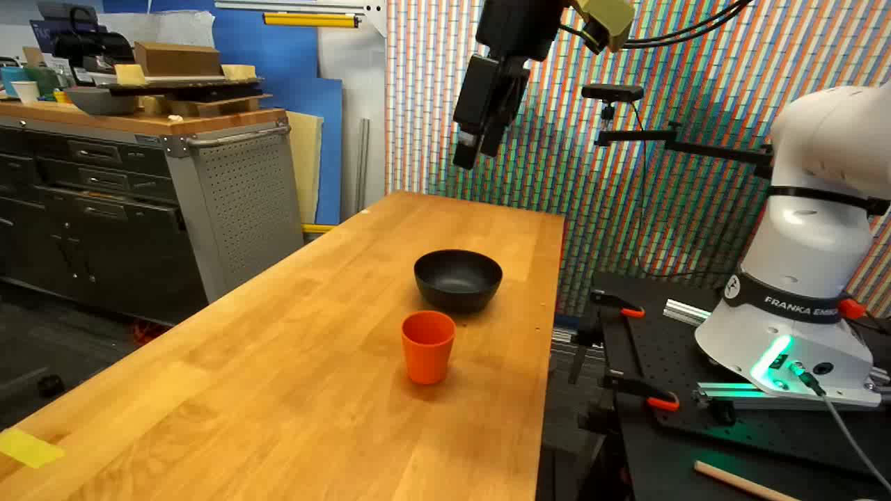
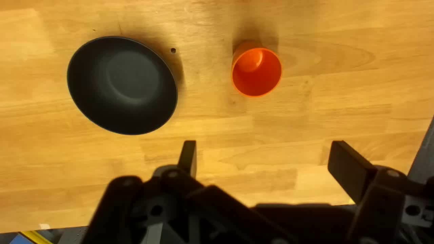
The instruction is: Put the orange cup in the black bowl
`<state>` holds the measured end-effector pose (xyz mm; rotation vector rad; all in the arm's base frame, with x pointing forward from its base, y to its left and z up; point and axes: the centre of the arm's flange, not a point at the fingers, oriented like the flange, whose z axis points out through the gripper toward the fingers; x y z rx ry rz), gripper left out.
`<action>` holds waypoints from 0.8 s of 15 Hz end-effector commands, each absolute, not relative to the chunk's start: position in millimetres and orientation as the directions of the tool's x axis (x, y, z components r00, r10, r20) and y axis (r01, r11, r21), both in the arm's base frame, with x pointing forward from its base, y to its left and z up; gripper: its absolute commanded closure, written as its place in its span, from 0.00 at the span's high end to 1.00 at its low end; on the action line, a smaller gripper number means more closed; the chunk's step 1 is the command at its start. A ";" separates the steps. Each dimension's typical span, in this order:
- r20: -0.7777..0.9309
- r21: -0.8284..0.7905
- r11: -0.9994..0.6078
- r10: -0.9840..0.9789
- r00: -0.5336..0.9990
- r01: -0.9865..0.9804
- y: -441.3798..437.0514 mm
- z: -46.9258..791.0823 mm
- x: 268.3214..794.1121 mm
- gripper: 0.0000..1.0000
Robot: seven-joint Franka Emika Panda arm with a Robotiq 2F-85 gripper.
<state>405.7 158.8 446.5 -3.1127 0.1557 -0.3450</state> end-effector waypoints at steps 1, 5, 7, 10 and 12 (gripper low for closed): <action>0.220 -0.018 -0.995 -0.099 0.970 -0.097 159.1 447.7 406.1 1.00; 0.218 -0.013 -0.995 -0.104 0.970 -0.103 160.8 447.7 413.2 1.00; 0.201 0.022 -0.991 -0.127 0.971 -0.134 162.8 427.6 425.5 1.00; 0.095 0.064 -0.986 -0.147 0.985 -0.153 152.2 369.4 460.3 1.00; 0.045 0.066 -0.986 -0.150 0.988 -0.153 144.6 334.9 479.5 1.00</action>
